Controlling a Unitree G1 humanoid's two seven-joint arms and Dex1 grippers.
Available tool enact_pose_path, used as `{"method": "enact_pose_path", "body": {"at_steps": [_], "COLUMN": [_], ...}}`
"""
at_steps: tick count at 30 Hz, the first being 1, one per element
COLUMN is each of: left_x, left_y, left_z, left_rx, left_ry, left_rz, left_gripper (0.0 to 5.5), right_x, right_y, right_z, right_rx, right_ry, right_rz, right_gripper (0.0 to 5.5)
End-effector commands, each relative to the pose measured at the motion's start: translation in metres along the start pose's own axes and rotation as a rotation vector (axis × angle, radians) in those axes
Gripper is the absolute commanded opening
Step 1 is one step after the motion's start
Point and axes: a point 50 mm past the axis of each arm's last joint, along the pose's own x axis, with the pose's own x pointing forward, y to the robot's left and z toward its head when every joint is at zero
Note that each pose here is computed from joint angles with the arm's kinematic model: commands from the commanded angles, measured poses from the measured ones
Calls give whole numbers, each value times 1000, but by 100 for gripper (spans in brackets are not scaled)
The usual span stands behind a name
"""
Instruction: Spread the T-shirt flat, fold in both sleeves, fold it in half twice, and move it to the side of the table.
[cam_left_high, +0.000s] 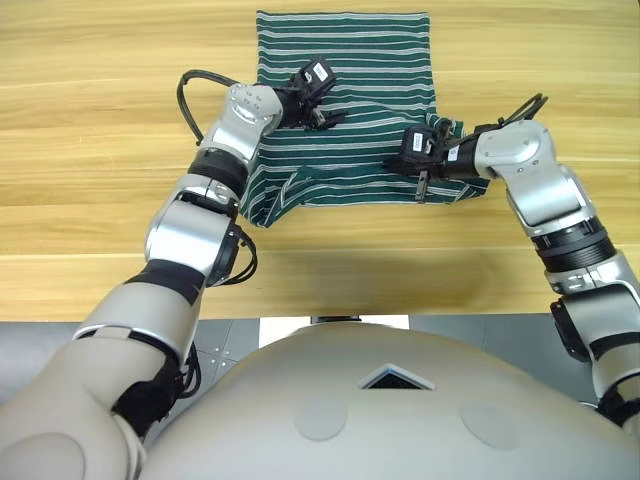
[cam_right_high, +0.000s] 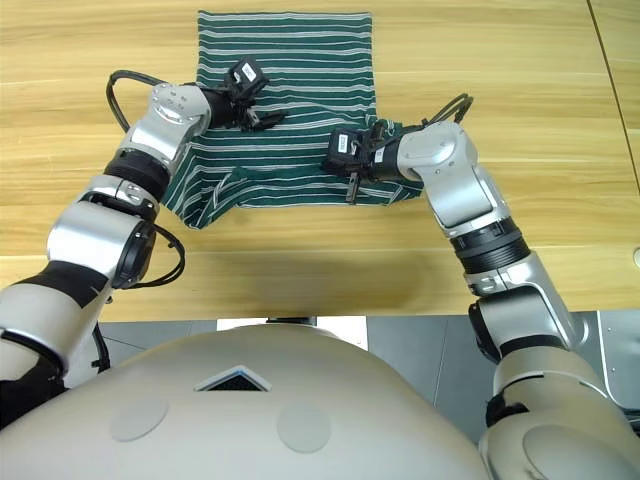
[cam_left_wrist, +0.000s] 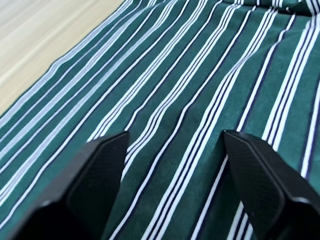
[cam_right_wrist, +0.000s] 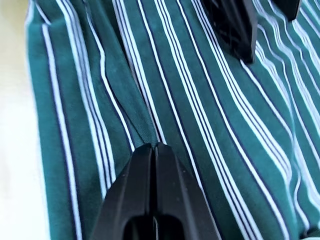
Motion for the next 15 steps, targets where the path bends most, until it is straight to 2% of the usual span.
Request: {"method": "enact_pose_path", "body": {"at_steps": [1,7,11,15], "left_x": [-3,-6,-6,-6], "left_y": [8,12,15,15], "left_z": [1,-4,-4,-4], "left_rx": [30,20,15,19], "left_ry": [35,59,66,66], "left_rz": [19,42,54,53], "left_gripper": [335,335,335,335], "right_x": [-21,-44,-45,-40], "right_y": [17,49,68,70], "right_z": [7,18,7,-5], "right_rx": [-63,-149,-152,-92], "right_ry": [-21,-36,-7,-7], "right_rz": [40,138,251,287], "right_gripper": [7,7,7,7]}}
